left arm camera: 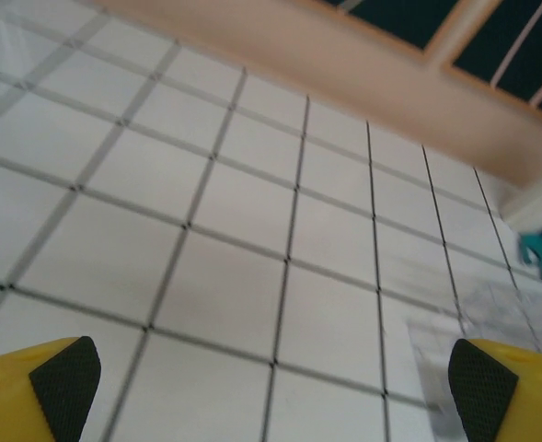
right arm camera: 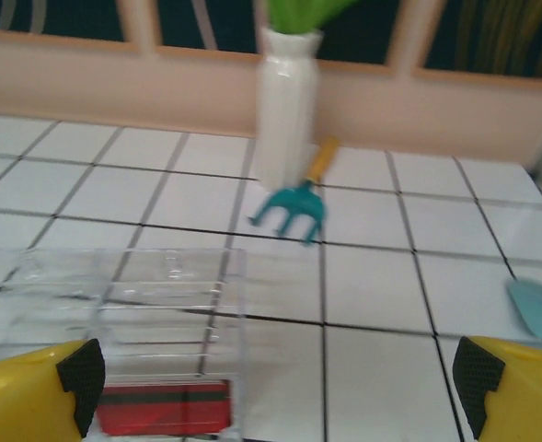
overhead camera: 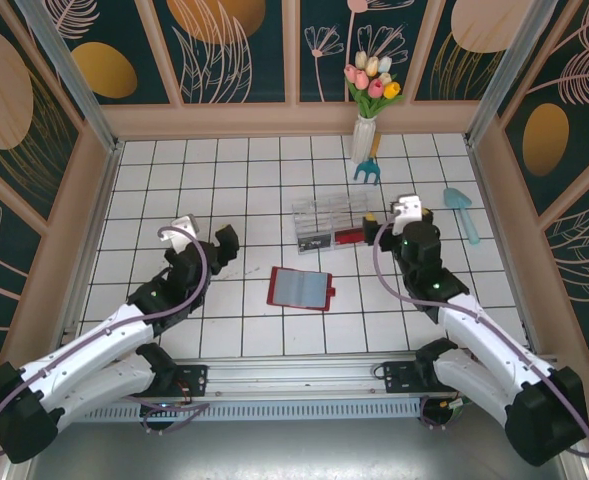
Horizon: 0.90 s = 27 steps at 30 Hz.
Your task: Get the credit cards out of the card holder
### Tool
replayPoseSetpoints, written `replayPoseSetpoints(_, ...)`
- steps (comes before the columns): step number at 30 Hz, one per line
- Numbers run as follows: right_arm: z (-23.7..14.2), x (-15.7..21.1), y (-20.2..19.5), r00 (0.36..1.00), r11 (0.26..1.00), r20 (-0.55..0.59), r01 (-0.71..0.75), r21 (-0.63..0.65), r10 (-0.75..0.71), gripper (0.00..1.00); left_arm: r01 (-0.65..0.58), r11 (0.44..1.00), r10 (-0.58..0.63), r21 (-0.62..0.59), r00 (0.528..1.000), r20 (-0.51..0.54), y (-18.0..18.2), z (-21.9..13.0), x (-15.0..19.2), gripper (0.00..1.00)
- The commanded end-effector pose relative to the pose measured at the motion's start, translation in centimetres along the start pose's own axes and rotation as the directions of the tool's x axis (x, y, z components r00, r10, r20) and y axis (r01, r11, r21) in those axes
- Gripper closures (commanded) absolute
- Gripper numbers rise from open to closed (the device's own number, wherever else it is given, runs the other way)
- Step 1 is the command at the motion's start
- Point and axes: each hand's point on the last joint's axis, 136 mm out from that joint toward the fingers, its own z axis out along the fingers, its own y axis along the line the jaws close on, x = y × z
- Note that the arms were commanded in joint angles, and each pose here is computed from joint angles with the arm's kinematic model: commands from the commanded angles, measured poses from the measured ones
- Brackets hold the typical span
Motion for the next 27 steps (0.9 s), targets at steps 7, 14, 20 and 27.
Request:
replayPoseSetpoints(7, 1.4, 3.1, -7.8, 0.957, 0.932, 0.178, -0.267, 0.244, 0.228, 0.01, -0.201, 0.923, 0.272, -0.329, 0.944, 0.187, 6.2, 4.3, -4.9, 0.01)
replayPoseSetpoints(14, 2.4, 3.3, -10.9, 0.943, 0.928, 0.249, -0.28, 0.246, 0.219, 0.01, -0.132, 0.868, 0.235, -0.478, 0.959, 0.162, 12.2, 9.4, -5.2, 0.01)
replayPoseSetpoints(20, 4.3, 5.5, -11.5, 0.956, 0.941, 0.208, -0.253, 0.224, 0.207, 0.01, -0.166, 0.891, 0.282, -0.423, 0.932, 0.227, 11.8, 11.7, -6.9, 0.01)
replayPoseSetpoints(27, 5.7, 6.1, -11.0, 0.966, 0.962, 0.195, -0.206, 0.178, 0.171, 0.01, -0.207, 0.889, 0.298, -0.409, 0.938, 0.175, 13.7, 12.8, -6.9, 0.01)
